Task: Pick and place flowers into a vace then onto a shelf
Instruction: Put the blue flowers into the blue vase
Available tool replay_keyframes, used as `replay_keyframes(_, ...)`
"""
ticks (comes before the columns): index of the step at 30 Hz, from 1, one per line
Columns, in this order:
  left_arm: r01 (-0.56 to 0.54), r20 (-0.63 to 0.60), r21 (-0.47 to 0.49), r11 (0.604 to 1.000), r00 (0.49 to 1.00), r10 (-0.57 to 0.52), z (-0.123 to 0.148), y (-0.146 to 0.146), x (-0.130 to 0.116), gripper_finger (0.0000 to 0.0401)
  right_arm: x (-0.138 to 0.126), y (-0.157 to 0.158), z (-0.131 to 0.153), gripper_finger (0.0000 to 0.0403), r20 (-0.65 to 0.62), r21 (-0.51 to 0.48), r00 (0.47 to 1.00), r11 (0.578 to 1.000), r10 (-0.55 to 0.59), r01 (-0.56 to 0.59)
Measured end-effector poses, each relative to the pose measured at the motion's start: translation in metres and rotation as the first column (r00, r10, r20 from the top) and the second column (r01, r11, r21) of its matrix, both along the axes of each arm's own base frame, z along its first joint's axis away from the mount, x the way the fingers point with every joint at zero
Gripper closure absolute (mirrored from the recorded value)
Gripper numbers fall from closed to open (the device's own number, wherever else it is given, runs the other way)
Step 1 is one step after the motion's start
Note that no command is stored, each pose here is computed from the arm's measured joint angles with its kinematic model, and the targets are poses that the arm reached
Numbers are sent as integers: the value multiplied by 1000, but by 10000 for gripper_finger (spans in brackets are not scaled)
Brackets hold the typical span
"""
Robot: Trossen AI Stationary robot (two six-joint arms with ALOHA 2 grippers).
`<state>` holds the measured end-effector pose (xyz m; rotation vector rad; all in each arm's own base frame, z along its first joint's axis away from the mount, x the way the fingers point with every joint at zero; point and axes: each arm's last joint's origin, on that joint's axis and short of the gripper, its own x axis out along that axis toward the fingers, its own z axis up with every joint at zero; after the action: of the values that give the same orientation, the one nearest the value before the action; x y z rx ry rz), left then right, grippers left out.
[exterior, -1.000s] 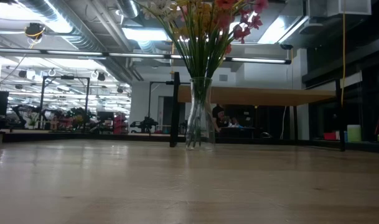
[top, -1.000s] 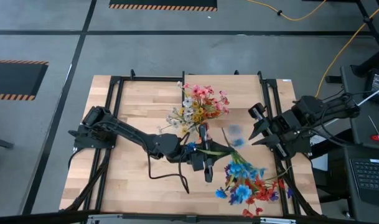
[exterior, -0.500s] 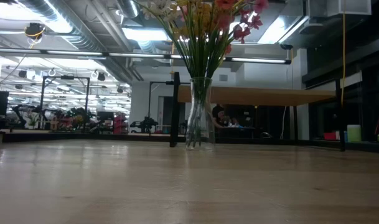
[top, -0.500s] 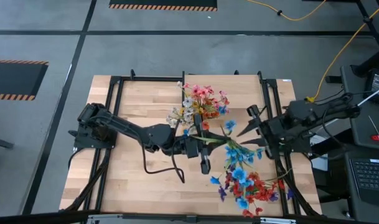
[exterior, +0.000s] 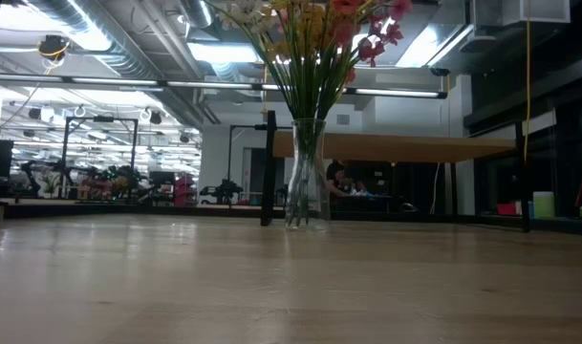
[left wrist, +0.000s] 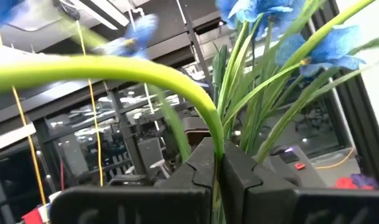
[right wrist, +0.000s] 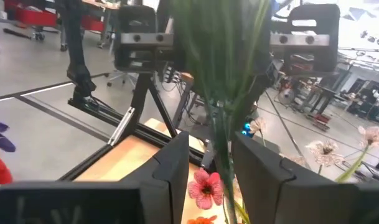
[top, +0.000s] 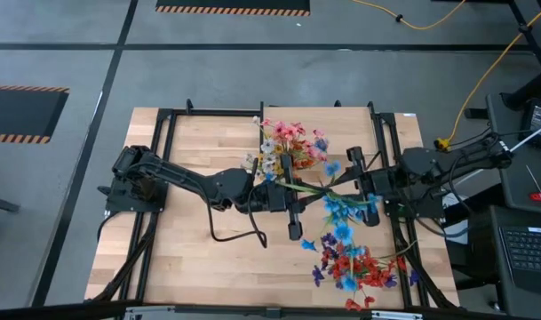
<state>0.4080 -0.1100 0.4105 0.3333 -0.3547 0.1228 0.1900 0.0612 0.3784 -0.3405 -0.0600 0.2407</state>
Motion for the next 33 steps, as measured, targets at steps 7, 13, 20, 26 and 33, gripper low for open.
replay_keyframes(7,-32,-5,7,999,999,32,0,1,0,398,0,0,-1,279,-6,0,1000,1000,-10,10)
replay_keyframes(13,-17,-9,-3,1000,1000,17,-1,0,0,398,0,0,0,279,1,2,1000,1000,-10,10)
replay_keyframes(20,36,-1,-23,999,999,-36,-1,14,5,398,2,0,4,279,43,24,999,1000,-13,12)
replay_keyframes(26,40,-20,-63,997,999,-41,-3,32,10,398,11,3,0,278,37,22,999,1000,-22,22)
replay_keyframes(33,37,-36,-59,998,999,-39,-5,31,10,398,4,1,5,278,57,26,998,1000,-18,17)
